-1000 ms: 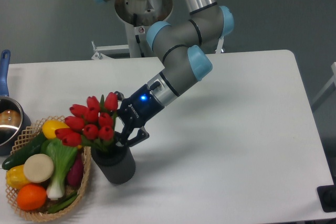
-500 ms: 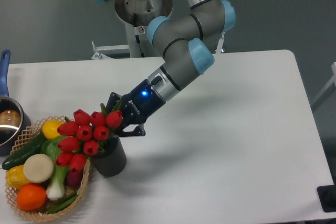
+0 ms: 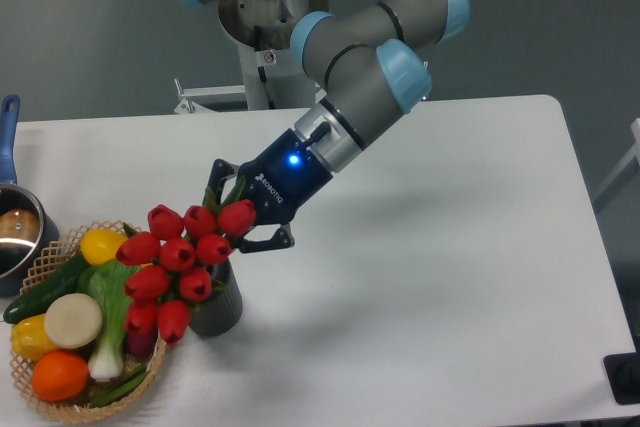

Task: Pick up the flowers from the vase
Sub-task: 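Lift the gripped tulips up out of the black vase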

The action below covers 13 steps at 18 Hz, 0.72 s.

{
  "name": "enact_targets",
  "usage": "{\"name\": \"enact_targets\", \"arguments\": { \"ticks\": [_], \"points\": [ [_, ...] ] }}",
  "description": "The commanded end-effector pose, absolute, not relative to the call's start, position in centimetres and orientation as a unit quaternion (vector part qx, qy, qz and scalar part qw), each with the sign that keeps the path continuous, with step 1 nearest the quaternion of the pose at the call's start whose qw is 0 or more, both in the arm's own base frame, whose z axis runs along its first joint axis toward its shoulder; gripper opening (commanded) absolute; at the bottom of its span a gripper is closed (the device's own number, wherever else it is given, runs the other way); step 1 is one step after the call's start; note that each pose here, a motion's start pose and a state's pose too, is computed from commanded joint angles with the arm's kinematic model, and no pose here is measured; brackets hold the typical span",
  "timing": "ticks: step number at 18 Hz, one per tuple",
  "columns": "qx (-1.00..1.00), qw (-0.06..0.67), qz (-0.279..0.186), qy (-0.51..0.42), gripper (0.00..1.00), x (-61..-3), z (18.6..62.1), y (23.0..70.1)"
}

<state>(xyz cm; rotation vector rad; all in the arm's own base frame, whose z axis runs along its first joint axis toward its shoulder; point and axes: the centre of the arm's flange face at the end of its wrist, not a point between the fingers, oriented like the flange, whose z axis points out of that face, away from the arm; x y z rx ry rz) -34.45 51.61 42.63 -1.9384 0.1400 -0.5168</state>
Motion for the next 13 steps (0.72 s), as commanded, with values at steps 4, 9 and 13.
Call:
{"name": "enact_targets", "arguments": {
  "ticks": [4, 9, 13],
  "points": [
    [-0.804, 0.545, -0.236, 0.036, 0.0, -35.2, 43.5, 51.0],
    [-0.801, 0.55, -0.235, 0.004, 0.0, -36.3, 46.5, 49.7],
    [-0.791, 0.567, -0.229, -0.007, 0.0, -38.3, 49.2, 48.7]
  ]
}}
